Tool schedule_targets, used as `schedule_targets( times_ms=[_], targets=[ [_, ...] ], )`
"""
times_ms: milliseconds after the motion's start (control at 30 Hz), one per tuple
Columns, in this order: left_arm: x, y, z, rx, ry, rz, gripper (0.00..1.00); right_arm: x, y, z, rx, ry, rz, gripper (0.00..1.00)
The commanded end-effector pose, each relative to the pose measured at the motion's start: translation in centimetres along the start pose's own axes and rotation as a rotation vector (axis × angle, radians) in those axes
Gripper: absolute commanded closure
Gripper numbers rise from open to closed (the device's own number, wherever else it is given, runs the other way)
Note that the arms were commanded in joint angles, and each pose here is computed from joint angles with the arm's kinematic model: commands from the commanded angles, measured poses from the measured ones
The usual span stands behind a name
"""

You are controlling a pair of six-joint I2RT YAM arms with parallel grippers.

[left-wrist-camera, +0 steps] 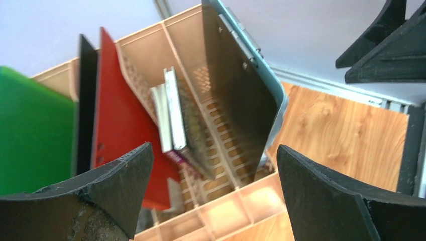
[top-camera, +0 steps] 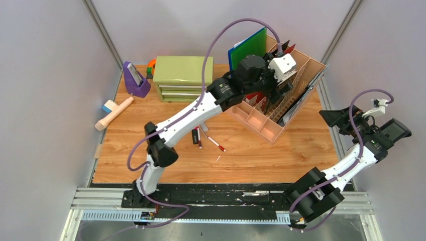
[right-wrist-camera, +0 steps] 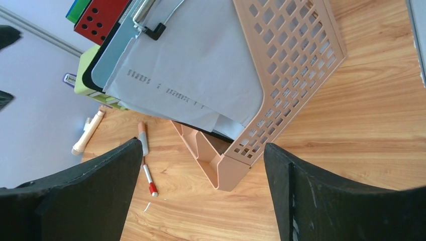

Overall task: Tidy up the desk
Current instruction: Place the folder in the storage box.

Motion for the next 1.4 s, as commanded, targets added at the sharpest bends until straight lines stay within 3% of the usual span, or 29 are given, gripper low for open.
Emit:
schedule_targets(
  times_ms=[0, 167, 500, 667, 867, 967, 1367],
  targets=[
    [-5.3, -2.0, 1.5, 0.145, -0.079, 0.032, 0.00, -0.1, 0.2, 1.6, -0.110, -0.075, 0.001, 0.06],
    [-10.1, -1.3, 2.4, 0.208, -0.165, 0.109, 0.00, 0.0, 0.6, 2.3, -0.157, -0.100, 0.006, 0.00],
    [-20.9, 5.7, 3.1, 0.339, -0.316, 0.350, 0.00, 0.5, 1.5, 3.8, -0.243, -0.156, 0.023, 0.00],
    [-26.5, 9.2, 5.9, 0.326, -0.431, 0.464, 0.00, 0.9, 2.1, 4.6, -0.285, -0.188, 0.038, 0.00],
    [-32.9, 14.4, 8.1, 0.172, -0.545, 0.593, 0.00, 0.7, 2.9, 6.2, -0.378, -0.178, 0.033, 0.00],
    [-35.0, 15.7, 8.4, 0.111, -0.594, 0.588, 0.00, 1.4, 4.1, 7.9, -0.473, -0.169, 0.083, 0.00],
    [-38.6, 21.3, 10.5, -0.168, -0.735, 0.584, 0.00, 3.3, 8.8, 15.6, -0.712, -0.402, 0.327, 0.00]
  ],
)
Point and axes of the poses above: each gripper's point midway between its finger pads, its own x axis out along the fingers, its own z axis along the line the jaws close on, y = z × x, the point moved 7 cm from there along -x, back along the fingers, and after that the axes turned 12 degrees about x, right-handed, at the moved point
